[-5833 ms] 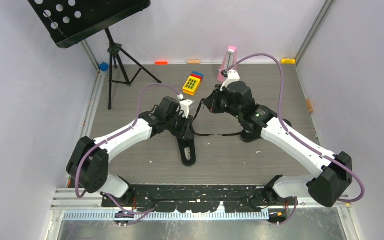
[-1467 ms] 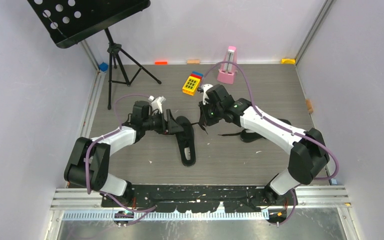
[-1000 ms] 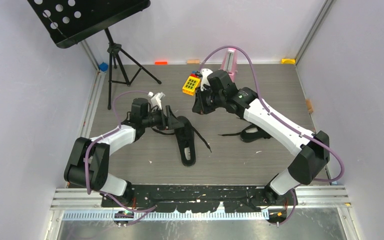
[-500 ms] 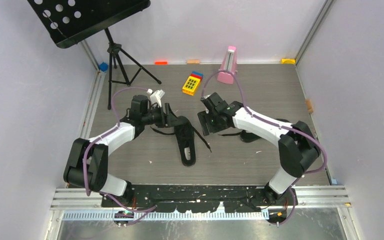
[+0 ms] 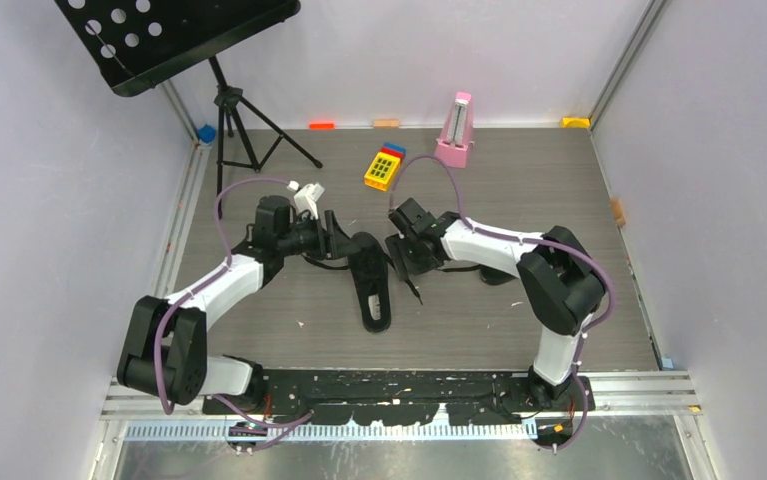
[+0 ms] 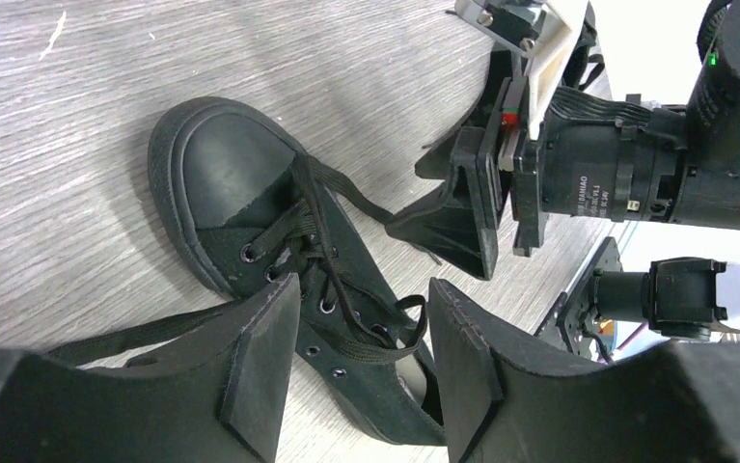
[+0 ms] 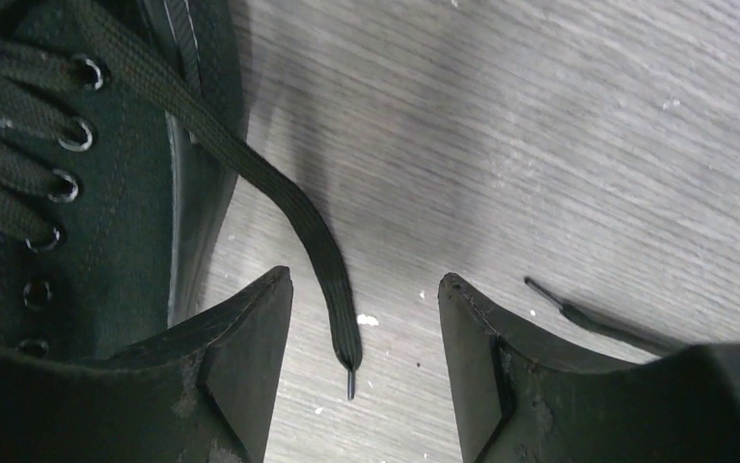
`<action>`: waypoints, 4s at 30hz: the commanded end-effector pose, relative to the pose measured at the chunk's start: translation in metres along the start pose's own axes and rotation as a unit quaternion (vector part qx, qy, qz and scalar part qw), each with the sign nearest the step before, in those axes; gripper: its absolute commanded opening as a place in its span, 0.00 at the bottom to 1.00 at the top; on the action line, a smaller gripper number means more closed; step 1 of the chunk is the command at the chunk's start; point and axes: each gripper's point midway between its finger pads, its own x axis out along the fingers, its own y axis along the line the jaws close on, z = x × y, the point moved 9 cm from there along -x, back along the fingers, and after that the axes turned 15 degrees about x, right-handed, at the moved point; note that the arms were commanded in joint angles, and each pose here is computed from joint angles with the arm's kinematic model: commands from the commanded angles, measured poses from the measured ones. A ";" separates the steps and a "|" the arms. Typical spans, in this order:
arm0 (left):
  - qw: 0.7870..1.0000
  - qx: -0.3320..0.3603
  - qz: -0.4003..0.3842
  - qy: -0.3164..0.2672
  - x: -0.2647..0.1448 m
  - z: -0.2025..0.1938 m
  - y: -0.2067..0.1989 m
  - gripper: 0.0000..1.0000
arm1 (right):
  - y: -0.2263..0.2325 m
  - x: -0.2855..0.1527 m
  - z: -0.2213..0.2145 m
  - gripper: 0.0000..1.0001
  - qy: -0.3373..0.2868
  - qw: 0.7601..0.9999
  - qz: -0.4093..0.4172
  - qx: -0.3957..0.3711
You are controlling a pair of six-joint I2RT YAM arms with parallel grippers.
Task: Tie the shoes
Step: Pick up the shoelace at the center of the board, then wrap the shoelace around the shoelace.
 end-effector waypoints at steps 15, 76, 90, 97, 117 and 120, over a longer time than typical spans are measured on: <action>0.999 0.011 -0.007 -0.030 -0.006 0.006 -0.006 0.52 | 0.022 0.032 0.022 0.53 -0.029 0.998 0.042 -0.021; 0.985 -0.030 -0.169 -0.002 0.027 -0.015 0.000 0.53 | 0.065 -0.142 0.051 0.00 -0.145 0.968 0.204 -0.027; 0.990 -0.010 -0.136 0.036 0.017 -0.033 -0.012 0.41 | 0.063 -0.135 0.045 0.00 -0.120 0.973 0.193 -0.029; 0.993 0.012 -0.100 0.053 0.012 -0.038 -0.017 0.39 | 0.062 -0.131 0.044 0.00 -0.110 0.975 0.189 -0.031; 0.978 0.201 -0.002 0.055 0.010 -0.044 -0.038 0.62 | 0.069 -0.117 0.045 0.00 -0.077 0.978 0.191 -0.026; 0.974 0.219 0.020 0.061 0.010 -0.045 -0.039 0.63 | 0.070 -0.118 0.046 0.00 -0.071 0.977 0.199 -0.024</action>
